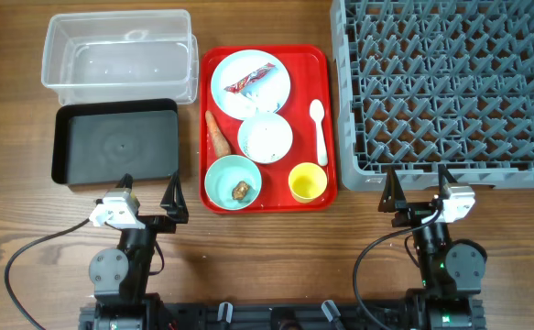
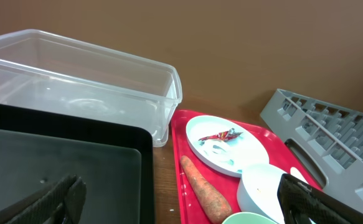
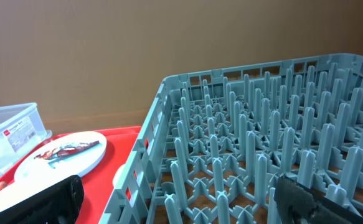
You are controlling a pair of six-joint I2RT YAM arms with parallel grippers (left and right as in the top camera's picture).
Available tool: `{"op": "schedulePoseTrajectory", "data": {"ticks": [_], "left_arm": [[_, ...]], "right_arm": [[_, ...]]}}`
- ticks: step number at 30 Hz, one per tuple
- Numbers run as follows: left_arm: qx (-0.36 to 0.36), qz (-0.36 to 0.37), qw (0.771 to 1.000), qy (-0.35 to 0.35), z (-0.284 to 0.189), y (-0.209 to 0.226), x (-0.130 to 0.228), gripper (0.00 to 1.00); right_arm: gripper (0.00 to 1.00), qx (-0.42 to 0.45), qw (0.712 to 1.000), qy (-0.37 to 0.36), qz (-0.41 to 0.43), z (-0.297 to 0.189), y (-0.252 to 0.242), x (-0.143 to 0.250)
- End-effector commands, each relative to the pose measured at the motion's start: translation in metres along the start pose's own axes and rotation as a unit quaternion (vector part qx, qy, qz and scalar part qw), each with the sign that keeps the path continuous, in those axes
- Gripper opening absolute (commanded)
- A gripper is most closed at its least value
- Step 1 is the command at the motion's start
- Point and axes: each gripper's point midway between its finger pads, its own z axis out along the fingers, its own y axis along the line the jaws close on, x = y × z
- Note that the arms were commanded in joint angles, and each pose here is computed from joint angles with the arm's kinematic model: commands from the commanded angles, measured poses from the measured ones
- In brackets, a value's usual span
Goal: Sort waste into correct bins and load items into the dishwasher rack
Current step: 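Move the left gripper over the white plate and grasp the wrapper and tissue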
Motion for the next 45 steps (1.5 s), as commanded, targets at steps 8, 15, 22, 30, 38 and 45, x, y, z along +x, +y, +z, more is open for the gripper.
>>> {"op": "schedulePoseTrajectory", "data": {"ticks": [8,15,22,30,38,45], "left_arm": [[-0.006,0.010,1.000,-0.002,0.000,0.003,0.001,1.00],[-0.006,0.010,1.000,-0.002,0.000,0.003,0.001,1.00],[-0.006,0.010,1.000,-0.002,0.000,0.003,0.001,1.00],[0.032,0.013,0.999,-0.012,-0.001,-0.011,-0.006,1.00],[0.071,0.009,0.994,-0.078,-0.022,-0.051,-0.105,1.00],[0.127,-0.014,0.988,0.087,0.044,-0.096,-0.164,1.00]], "right_arm": [[1.00,-0.001,1.000,-0.003,0.003,0.000,0.001,-0.001],[1.00,-0.001,1.000,-0.003,0.003,0.000,0.001,-0.001],[1.00,-0.001,1.000,-0.003,0.003,0.000,0.001,-0.001],[1.00,-0.103,0.991,-0.031,0.078,-0.005,0.036,-0.021],[1.00,-0.201,0.964,-0.176,-0.004,-0.039,0.080,-0.134],[1.00,-0.321,0.945,-0.055,0.000,-0.005,0.128,-0.185]]}}
